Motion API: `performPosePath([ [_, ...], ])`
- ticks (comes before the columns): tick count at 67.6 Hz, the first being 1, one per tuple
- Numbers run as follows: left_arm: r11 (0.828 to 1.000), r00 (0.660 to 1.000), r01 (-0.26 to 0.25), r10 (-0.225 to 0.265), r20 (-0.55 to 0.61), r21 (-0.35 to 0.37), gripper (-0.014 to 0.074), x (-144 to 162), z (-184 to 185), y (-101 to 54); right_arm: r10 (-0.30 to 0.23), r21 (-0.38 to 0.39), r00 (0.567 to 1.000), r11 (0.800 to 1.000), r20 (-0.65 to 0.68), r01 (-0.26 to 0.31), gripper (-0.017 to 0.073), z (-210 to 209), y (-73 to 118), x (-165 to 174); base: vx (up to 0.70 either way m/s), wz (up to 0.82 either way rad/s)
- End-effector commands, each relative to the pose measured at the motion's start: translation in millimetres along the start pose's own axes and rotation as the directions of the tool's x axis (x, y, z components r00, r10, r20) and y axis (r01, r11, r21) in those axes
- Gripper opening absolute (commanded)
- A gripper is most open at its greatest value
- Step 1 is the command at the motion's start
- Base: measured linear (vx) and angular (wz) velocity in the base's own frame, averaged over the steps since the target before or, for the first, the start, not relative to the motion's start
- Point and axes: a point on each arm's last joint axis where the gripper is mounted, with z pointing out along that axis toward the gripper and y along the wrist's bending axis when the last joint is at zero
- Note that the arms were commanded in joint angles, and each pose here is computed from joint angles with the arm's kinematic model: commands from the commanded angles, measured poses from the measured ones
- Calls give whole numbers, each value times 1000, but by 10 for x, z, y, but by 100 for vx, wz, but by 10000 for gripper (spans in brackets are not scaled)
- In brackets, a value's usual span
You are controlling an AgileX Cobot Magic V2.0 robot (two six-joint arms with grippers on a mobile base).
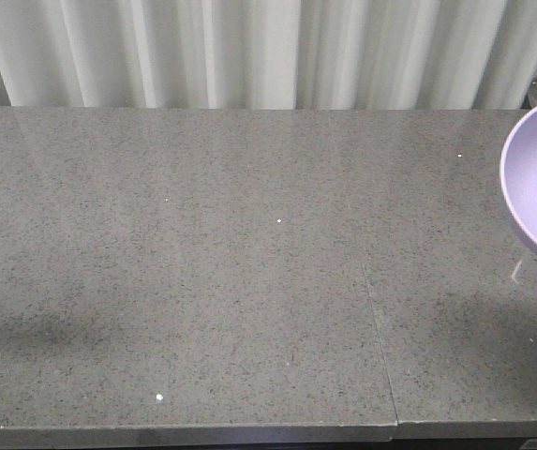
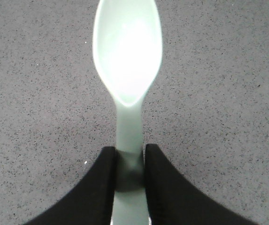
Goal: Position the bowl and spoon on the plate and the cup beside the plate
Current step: 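Drive the base to the counter with the pale blue plate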
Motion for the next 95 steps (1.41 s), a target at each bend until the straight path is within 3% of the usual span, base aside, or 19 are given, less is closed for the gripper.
performPosePath([
  [1,1000,996,-1,-1,91,21,-6,-48,-145,-13,-9,15,994,1000,105,8,-6,-96,-8,-114,-2,-7],
  [40,1000,996,-1,-1,91,21,-6,-48,-145,-13,-9,15,994,1000,105,8,-6,-96,-8,-114,-3,-18],
  [95,1000,996,-1,-1,92,21,-6,-49,-145,-13,-9,15,994,1000,105,8,-6,-96,-8,-114,-7,-44],
])
